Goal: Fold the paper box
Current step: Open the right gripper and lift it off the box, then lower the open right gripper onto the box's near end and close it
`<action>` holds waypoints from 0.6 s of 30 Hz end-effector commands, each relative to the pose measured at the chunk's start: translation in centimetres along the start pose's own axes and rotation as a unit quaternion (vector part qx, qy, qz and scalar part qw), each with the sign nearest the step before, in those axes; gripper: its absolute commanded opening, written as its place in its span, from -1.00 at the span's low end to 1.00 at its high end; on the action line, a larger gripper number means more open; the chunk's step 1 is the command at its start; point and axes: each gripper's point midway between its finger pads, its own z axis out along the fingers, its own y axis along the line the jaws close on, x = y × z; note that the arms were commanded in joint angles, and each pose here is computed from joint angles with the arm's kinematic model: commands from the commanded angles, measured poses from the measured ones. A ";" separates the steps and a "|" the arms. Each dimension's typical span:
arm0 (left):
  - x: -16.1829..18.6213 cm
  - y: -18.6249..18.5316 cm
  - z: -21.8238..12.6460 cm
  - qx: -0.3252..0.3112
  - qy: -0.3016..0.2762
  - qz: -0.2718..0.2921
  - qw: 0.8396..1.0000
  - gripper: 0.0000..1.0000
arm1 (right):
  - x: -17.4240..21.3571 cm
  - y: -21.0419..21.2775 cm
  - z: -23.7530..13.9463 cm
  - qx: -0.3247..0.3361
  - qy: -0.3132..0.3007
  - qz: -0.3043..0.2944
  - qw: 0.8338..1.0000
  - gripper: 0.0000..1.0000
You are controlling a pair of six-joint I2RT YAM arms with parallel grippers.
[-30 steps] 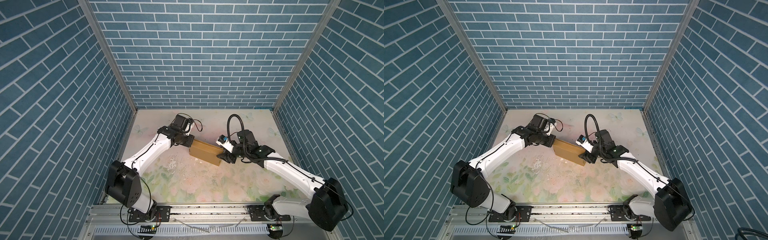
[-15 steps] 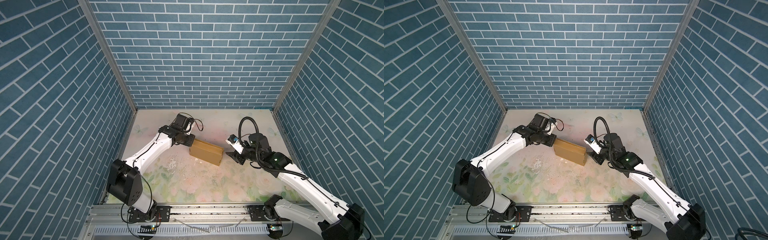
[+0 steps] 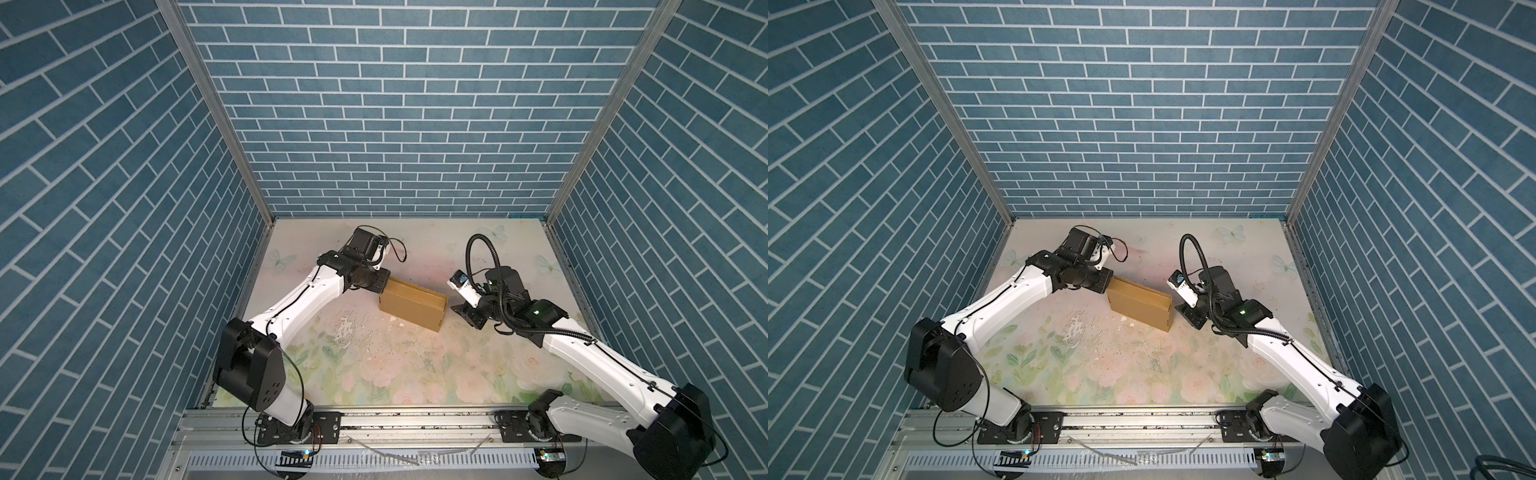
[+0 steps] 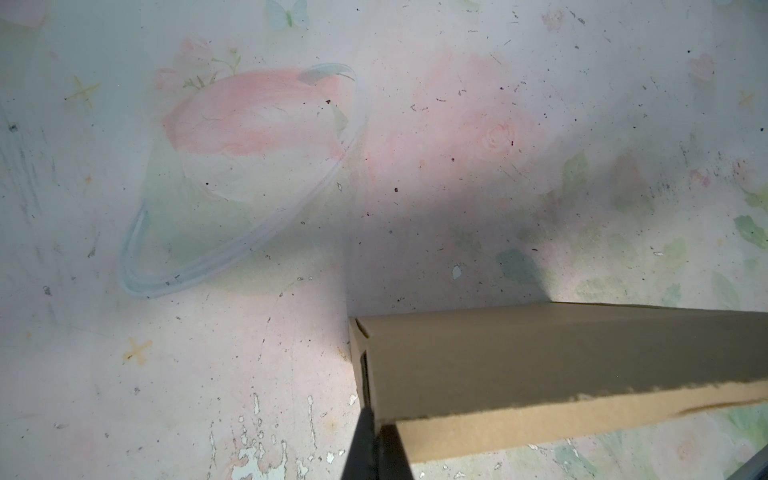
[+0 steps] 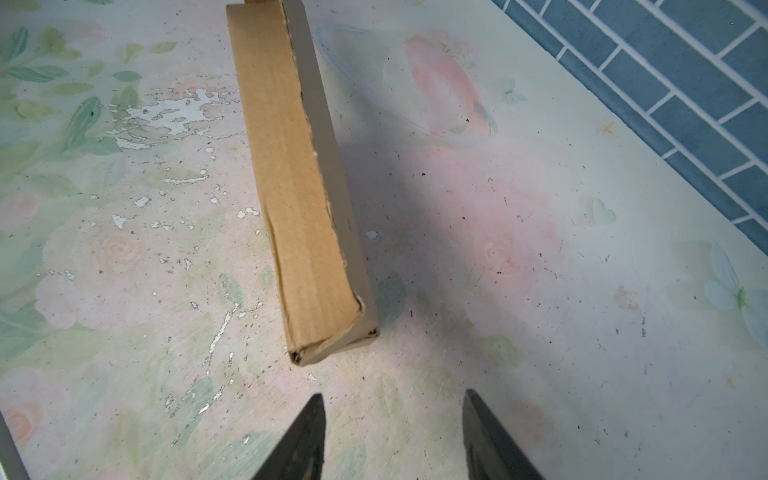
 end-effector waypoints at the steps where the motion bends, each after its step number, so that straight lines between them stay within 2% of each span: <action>1: 1.0 -0.1 0.4 -0.002 0.023 0.001 1.000 -0.92 | -1.0 0.0 0.5 -0.005 -0.016 -0.001 1.000 0.07; 18: 1.2 -0.3 0.6 0.005 0.022 -0.003 1.000 -0.92 | -3.1 0.1 1.2 -0.025 -0.042 0.001 0.999 0.04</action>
